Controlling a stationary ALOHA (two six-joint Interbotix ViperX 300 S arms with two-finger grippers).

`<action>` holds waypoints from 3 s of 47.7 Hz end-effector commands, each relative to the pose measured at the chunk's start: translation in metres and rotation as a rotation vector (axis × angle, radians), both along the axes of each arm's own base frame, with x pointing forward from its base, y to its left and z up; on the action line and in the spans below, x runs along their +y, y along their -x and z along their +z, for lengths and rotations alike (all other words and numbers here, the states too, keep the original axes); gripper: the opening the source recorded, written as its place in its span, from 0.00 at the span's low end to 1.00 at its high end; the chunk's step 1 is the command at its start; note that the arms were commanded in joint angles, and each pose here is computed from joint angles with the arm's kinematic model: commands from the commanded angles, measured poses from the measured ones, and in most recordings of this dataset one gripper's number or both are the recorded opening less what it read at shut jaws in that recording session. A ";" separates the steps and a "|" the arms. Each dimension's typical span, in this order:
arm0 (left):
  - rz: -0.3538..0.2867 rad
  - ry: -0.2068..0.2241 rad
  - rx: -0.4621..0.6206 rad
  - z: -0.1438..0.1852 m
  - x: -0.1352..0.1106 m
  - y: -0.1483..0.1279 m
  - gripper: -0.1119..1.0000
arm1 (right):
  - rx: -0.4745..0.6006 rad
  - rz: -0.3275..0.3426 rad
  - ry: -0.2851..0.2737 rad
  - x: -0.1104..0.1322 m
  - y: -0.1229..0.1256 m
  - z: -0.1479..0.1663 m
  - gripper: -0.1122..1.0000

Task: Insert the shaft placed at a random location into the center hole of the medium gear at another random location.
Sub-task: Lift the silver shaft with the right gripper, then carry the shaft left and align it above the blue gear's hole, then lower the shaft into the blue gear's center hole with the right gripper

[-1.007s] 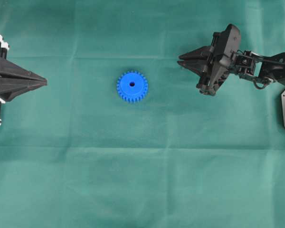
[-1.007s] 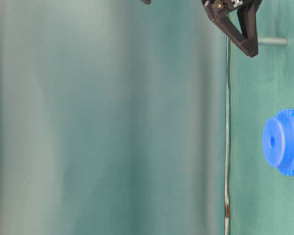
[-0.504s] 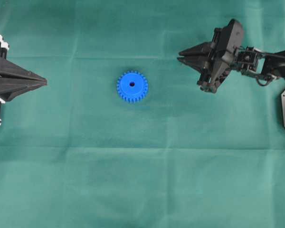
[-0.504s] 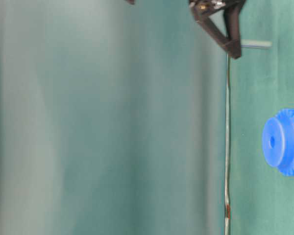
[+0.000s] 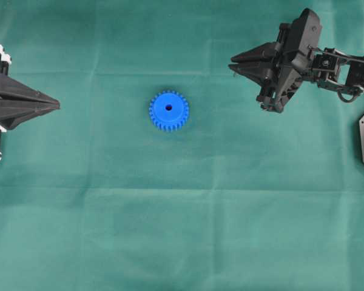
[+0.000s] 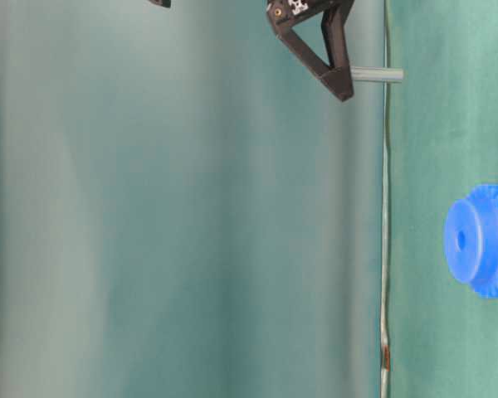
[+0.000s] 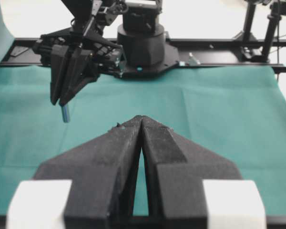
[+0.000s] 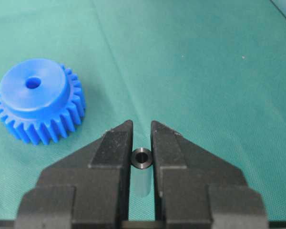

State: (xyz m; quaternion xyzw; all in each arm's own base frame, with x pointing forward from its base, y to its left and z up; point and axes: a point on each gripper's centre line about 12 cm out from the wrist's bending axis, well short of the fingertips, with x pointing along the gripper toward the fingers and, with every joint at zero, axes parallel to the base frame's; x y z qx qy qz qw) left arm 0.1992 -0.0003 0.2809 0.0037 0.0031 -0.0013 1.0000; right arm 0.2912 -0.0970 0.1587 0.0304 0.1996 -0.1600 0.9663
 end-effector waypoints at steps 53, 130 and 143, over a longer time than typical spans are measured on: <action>0.001 -0.001 -0.023 0.009 0.000 -0.002 0.10 | -0.074 0.171 0.006 0.041 -0.102 0.022 0.20; 0.001 -0.001 -0.021 0.008 0.000 -0.002 0.10 | -0.020 0.189 -0.019 0.048 -0.138 -0.015 0.20; 0.001 0.002 -0.020 0.008 0.000 -0.003 0.10 | -0.019 0.187 -0.019 0.047 -0.138 -0.016 0.20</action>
